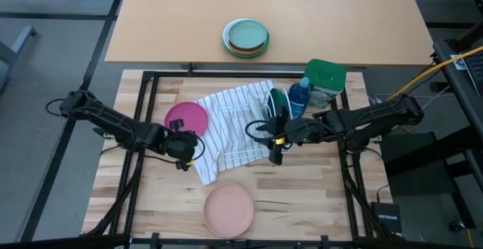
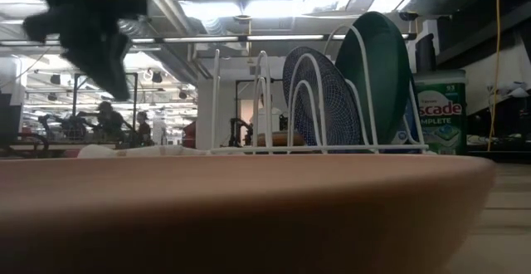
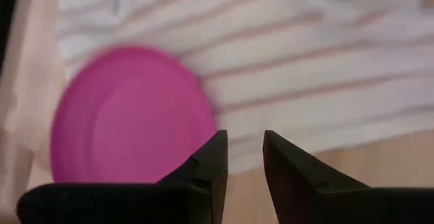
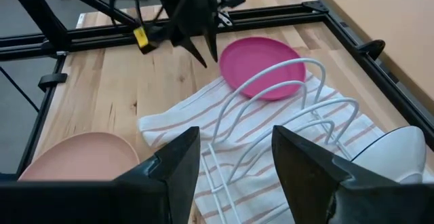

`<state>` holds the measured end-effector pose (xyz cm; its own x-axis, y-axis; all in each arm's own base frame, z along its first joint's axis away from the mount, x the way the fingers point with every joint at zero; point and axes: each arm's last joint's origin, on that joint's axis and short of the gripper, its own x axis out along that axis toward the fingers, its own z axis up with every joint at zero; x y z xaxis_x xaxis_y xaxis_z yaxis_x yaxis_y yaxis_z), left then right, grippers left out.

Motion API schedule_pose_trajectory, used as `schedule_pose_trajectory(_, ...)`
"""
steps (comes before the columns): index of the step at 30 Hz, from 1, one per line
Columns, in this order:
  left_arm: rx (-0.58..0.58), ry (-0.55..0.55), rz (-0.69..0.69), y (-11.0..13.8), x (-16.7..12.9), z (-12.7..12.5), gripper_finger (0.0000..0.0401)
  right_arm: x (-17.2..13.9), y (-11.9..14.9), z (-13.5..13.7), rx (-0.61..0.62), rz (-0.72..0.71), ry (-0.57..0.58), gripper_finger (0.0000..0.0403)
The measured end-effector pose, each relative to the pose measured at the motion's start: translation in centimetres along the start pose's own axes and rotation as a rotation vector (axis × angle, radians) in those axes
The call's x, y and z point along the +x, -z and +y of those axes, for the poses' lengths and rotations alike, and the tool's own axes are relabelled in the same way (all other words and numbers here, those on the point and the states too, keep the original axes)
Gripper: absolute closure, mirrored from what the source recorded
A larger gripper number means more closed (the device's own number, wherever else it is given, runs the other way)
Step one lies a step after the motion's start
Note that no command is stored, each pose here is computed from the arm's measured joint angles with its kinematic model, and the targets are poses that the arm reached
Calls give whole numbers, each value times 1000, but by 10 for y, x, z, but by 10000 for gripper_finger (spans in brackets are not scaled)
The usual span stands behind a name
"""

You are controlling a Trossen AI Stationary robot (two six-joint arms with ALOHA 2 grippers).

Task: Sort dishes
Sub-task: Put the pink plate in the dish rack

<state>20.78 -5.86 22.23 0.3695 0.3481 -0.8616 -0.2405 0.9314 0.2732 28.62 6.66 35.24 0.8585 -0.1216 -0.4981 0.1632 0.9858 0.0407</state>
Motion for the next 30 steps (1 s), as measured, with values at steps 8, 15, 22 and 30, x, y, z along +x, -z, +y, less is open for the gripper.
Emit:
schedule_pose_trajectory(8,-42,-45,89,30,26,0,276,0,0,0,0,-1,0,217)
schedule_pose_trajectory(15,-11,-51,101,45,41,0,249,0,0,0,0,-1,0,217)
schedule_pose_trajectory(22,45,-123,70,61,58,2,246,0,0,0,0,-1,0,217)
schedule_pose_trajectory(30,99,-165,84,73,71,9,254,0,0,0,1,-1,0,217)
